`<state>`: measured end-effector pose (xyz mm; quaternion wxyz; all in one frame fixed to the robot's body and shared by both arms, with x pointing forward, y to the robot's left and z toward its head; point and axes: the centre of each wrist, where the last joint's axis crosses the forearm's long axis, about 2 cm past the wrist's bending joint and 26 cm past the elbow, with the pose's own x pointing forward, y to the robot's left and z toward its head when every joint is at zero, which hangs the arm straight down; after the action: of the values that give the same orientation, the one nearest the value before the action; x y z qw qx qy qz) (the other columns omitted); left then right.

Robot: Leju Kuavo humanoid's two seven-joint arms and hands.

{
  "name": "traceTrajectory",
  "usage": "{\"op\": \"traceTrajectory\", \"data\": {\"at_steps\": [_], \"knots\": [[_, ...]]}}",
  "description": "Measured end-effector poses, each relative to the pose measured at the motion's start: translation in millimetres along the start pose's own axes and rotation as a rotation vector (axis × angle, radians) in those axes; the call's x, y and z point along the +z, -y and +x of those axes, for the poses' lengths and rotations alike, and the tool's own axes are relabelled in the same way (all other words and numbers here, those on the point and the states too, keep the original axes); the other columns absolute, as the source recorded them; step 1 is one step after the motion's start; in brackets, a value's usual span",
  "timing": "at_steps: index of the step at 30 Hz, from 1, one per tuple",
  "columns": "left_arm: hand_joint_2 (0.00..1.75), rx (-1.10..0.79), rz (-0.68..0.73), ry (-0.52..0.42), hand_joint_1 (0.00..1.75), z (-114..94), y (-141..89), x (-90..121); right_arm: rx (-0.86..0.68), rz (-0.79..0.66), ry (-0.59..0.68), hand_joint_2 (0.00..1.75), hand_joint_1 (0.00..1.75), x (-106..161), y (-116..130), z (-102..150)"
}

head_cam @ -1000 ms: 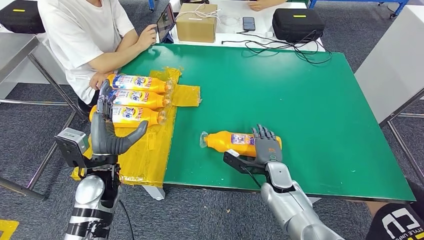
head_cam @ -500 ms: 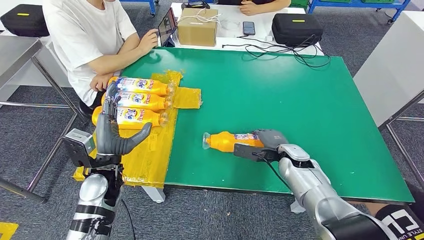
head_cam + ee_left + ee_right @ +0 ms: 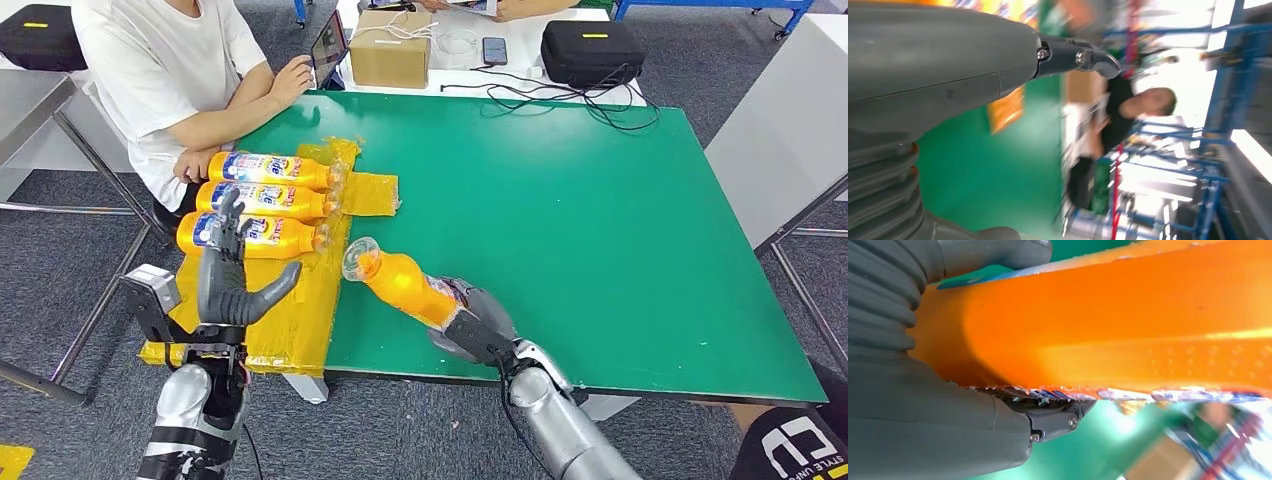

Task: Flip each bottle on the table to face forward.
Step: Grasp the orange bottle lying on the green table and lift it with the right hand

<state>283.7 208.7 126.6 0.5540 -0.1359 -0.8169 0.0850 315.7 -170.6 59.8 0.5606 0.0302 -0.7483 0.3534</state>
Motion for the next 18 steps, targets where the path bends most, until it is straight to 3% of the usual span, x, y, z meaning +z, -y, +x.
{"op": "traceTrajectory", "data": {"at_steps": [3, 6, 9, 18], "knots": [[1.75, 0.096, 0.001, -0.035, 0.0, -13.4, 14.5, 24.3, -0.116, -0.15, 0.088, 1.75, 1.75, -1.3, -11.0, 32.1], [1.75, 0.18, -0.032, -0.021, 0.0, -23.9, 31.1, 49.8, -0.258, -0.254, 0.179, 1.75, 1.75, -2.0, -5.5, 55.2], [1.75, 0.238, -0.048, -0.044, 0.0, -30.5, 44.7, 67.5, -0.306, -0.314, 0.252, 1.75, 1.75, -2.5, 4.4, 70.8], [1.75, 0.264, -0.057, -0.075, 0.0, -35.3, 54.8, 78.0, -0.313, -0.362, 0.317, 1.75, 1.75, 0.4, 14.0, 85.7]]}}
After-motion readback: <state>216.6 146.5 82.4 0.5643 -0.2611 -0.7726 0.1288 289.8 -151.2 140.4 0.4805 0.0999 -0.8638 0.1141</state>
